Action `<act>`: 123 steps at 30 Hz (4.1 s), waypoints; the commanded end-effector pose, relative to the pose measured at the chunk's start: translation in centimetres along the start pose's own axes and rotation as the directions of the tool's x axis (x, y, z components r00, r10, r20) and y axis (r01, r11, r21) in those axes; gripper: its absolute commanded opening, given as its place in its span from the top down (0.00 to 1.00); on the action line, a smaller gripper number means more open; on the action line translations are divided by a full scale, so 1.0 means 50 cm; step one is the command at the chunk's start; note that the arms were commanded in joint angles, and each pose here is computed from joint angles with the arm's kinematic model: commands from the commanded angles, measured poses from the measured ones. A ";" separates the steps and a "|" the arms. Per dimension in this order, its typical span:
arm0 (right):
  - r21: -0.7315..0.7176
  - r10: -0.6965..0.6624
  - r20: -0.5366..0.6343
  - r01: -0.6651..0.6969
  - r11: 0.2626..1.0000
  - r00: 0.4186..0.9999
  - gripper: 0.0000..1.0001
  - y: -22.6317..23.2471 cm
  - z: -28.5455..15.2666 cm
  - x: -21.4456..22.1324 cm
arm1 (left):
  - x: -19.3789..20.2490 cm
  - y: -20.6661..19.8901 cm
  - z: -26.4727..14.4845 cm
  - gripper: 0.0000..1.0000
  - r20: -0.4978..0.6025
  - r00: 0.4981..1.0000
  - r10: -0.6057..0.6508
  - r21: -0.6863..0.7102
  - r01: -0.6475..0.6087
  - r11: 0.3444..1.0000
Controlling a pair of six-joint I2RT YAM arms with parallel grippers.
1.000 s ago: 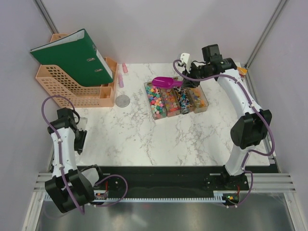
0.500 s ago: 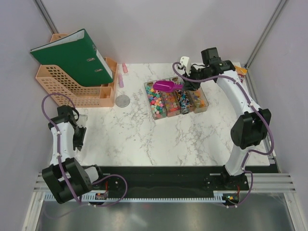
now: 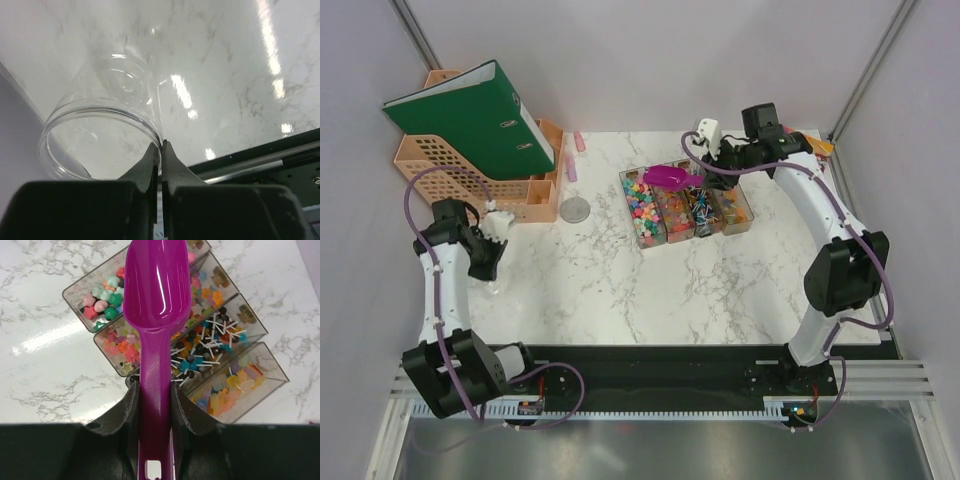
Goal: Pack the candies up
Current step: Pick up the packing bottle from the corner of the board, then place the packing bottle at the center of the board, then adjust the storage box at the center of the board.
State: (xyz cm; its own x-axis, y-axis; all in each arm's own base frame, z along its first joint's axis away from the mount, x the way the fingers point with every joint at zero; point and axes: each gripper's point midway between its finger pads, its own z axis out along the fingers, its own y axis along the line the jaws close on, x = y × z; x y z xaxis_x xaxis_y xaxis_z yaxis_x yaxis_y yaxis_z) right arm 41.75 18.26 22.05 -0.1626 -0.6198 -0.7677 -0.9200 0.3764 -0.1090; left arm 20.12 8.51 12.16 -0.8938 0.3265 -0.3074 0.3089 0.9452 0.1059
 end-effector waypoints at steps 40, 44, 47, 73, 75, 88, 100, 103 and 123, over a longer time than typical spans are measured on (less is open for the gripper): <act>0.682 0.229 -0.054 -0.132 0.720 0.972 1.00 -0.163 -0.377 0.191 | -0.321 -0.787 0.040 0.97 0.440 0.078 0.894 0.374 -0.921 -0.104; 0.683 0.221 -0.045 -0.132 0.719 0.974 1.00 -0.152 -0.389 0.193 | -0.346 -0.831 0.036 0.98 0.454 0.061 0.889 0.334 -0.937 -0.106; 0.675 0.214 -0.046 -0.127 0.727 0.976 1.00 -0.142 -0.390 0.199 | -0.347 -0.848 0.036 0.94 0.450 0.028 0.893 0.312 -0.942 -0.128; 0.475 0.499 0.097 -0.480 0.737 0.861 1.00 -0.127 -0.323 0.153 | -0.735 -0.504 -0.098 0.67 0.486 0.374 0.790 -0.257 -0.803 0.538; 0.487 0.520 0.096 -0.496 0.719 0.849 1.00 -0.140 -0.306 0.144 | -0.755 -0.444 -0.046 0.96 0.475 0.457 0.752 -0.225 -0.763 0.606; 0.523 0.521 0.012 -0.450 0.724 0.853 1.00 -0.132 -0.276 0.158 | -0.645 -0.436 0.172 0.98 0.376 0.660 0.650 0.094 -0.725 0.682; 0.564 0.549 0.010 -0.458 0.687 0.836 1.00 -0.144 -0.288 0.189 | -0.502 -0.534 0.233 0.98 0.341 0.589 0.732 0.280 -0.808 0.519; 0.580 0.560 0.015 -0.464 0.670 0.828 1.00 -0.144 -0.293 0.195 | -0.497 -0.598 0.207 0.98 0.404 0.517 0.754 0.290 -0.855 0.430; 0.574 0.537 -0.105 -0.390 0.720 0.837 1.00 -0.107 -0.351 0.260 | -0.745 -0.778 0.112 0.92 0.759 0.247 0.602 -0.071 -0.888 0.454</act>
State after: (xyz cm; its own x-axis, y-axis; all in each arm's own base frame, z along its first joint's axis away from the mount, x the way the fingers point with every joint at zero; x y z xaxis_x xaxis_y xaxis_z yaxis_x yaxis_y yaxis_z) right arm 38.41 -4.48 22.42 -0.7045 -0.3324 -0.6270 -0.3281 0.9360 -0.1276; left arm 37.48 -38.62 7.74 0.1615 0.7594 -0.6303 0.9761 -0.0290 0.2152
